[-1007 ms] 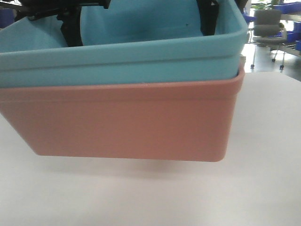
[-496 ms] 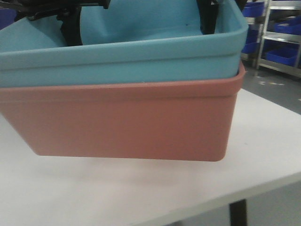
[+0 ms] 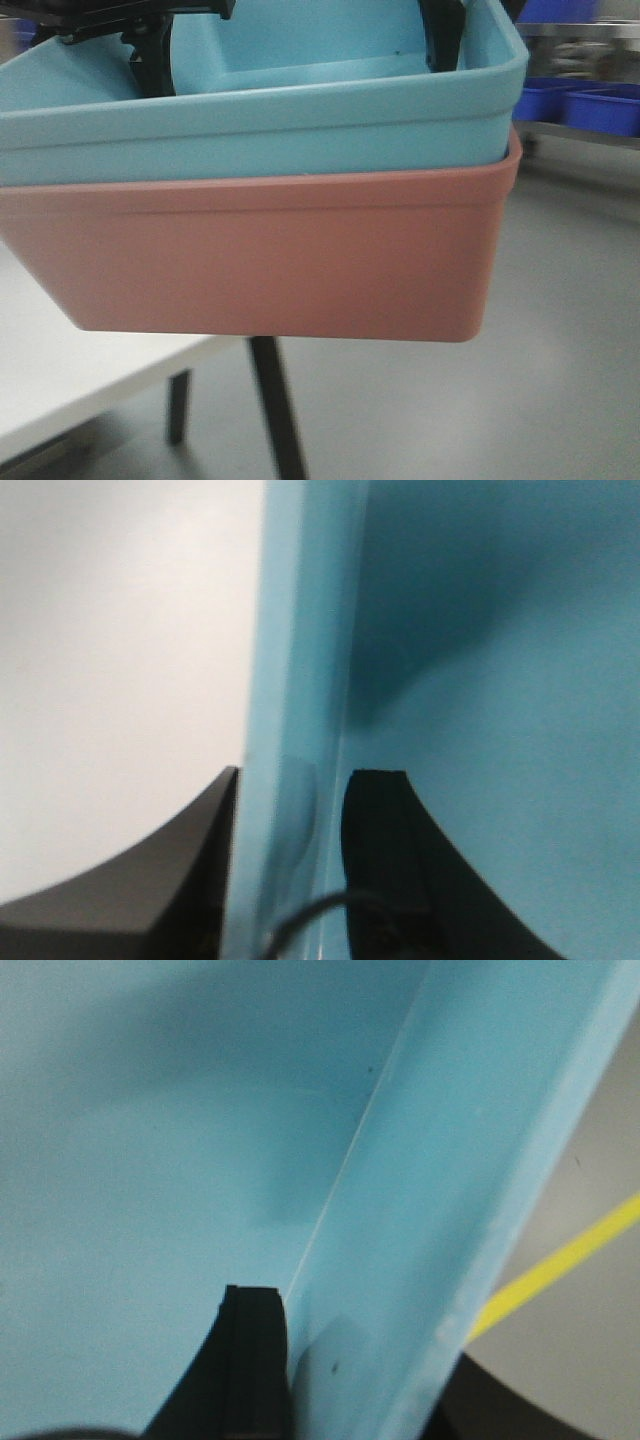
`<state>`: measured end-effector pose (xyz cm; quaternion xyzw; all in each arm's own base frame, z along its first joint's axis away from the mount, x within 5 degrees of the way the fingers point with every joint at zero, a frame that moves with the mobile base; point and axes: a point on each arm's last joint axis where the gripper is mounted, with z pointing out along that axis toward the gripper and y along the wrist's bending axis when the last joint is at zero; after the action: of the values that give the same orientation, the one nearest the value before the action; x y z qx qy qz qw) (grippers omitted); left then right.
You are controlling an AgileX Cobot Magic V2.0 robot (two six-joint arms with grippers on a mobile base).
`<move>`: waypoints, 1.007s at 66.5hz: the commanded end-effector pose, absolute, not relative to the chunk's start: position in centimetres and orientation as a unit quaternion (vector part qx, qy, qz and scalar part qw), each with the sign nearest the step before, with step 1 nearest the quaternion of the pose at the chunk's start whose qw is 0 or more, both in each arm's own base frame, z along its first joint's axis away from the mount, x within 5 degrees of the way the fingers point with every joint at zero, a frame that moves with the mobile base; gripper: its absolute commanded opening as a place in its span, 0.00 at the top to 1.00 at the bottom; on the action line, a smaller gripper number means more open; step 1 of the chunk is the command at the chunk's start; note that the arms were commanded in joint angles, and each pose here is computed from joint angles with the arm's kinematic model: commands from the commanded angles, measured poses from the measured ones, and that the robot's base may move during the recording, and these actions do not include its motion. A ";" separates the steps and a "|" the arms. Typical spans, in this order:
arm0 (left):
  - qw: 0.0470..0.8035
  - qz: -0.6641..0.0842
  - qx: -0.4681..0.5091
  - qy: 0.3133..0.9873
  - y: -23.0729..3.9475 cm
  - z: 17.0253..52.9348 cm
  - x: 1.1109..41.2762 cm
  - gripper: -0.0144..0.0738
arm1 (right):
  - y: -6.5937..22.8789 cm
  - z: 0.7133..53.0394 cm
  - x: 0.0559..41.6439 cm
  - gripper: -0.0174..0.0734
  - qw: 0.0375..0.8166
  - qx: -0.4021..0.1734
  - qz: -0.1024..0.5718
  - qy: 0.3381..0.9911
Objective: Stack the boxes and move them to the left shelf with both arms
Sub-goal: 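Hold the stacked bins with both grippers while the base drives away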
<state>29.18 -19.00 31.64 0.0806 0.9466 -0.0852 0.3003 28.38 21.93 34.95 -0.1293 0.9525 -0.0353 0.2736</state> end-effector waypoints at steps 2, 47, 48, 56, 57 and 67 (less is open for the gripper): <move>0.411 -0.219 0.106 0.879 -21.9 36.8 28.0 0.84 | 24.6 38.7 27.8 0.75 0.384 -0.162 0.099 0.903; 0.411 -0.219 0.106 0.879 -21.9 36.8 28.0 0.84 | 24.6 38.7 27.8 0.75 0.384 -0.162 0.099 0.903; 0.411 -0.219 0.106 0.879 -21.9 36.8 28.0 0.85 | 24.6 38.7 27.8 0.75 0.384 -0.162 0.099 0.903; 0.411 -0.219 0.106 0.879 -21.9 36.8 28.0 0.84 | 24.6 38.7 27.8 0.75 0.384 -0.162 0.099 0.903; 0.411 -0.219 0.106 0.879 -21.9 36.8 28.0 0.84 | 24.6 38.7 27.8 0.75 0.384 -0.162 0.099 0.903; 0.411 -0.219 0.106 0.879 -21.9 36.8 28.0 0.84 | 24.6 38.7 27.8 0.75 0.384 -0.162 0.099 0.903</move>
<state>29.19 -19.01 31.65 0.0807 0.9463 -0.0857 0.3010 28.37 21.91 34.94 -0.1290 0.9528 -0.0363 0.2724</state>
